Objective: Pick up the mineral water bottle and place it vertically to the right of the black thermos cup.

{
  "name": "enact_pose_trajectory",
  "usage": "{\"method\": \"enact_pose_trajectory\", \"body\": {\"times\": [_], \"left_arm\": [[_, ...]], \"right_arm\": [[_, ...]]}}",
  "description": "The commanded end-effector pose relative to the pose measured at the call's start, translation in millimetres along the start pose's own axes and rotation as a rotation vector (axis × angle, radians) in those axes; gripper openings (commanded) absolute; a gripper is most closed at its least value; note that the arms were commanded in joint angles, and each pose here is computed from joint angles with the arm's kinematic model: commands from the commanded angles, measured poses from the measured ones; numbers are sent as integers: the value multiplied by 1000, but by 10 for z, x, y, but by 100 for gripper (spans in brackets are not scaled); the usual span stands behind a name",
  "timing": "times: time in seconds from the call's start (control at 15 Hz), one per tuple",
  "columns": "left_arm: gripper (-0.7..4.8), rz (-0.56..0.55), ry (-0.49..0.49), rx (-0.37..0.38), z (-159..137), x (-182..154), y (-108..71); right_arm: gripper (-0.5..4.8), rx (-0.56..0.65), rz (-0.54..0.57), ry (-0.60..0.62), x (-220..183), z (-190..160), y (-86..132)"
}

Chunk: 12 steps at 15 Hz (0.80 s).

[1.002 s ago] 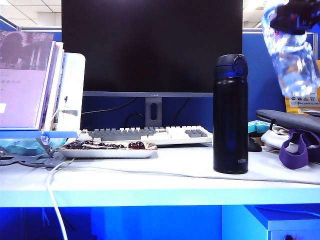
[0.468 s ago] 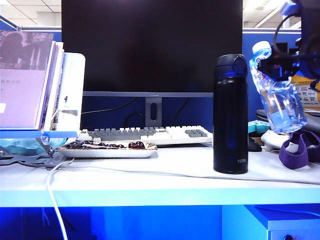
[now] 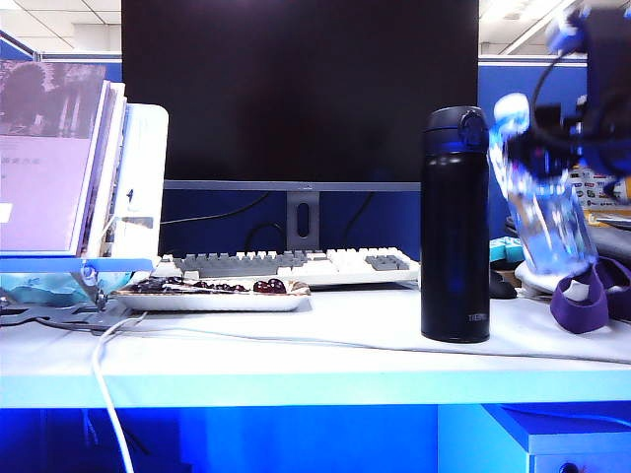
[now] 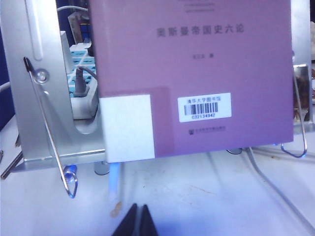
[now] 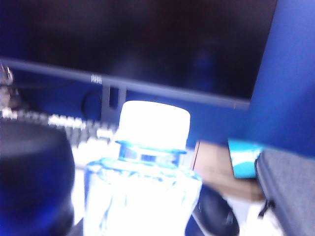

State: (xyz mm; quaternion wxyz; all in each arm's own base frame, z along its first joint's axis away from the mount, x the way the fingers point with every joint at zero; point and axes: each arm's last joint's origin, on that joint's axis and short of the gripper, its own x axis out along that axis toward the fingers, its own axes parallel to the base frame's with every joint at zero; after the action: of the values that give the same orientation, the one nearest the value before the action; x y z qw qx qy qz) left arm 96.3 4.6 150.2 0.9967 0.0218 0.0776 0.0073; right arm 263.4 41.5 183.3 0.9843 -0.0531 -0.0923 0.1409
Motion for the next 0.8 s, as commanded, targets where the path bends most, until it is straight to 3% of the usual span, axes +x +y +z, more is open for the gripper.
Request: {"method": "enact_pose_trajectory", "body": {"times": [0.07, 0.4, 0.8], "left_arm": [[-3, -3, 9, -1, -11, -1, -1], [-3, -3, 9, -1, -11, -1, -1], [-3, -3, 9, -1, -11, -1, -1]], "right_arm": [[145, -2, -2, -80, 31, 91, -12], [145, 110, 16, -18, 39, -69, 7], [144, 111, 22, 34, 129, -234, 9]]}}
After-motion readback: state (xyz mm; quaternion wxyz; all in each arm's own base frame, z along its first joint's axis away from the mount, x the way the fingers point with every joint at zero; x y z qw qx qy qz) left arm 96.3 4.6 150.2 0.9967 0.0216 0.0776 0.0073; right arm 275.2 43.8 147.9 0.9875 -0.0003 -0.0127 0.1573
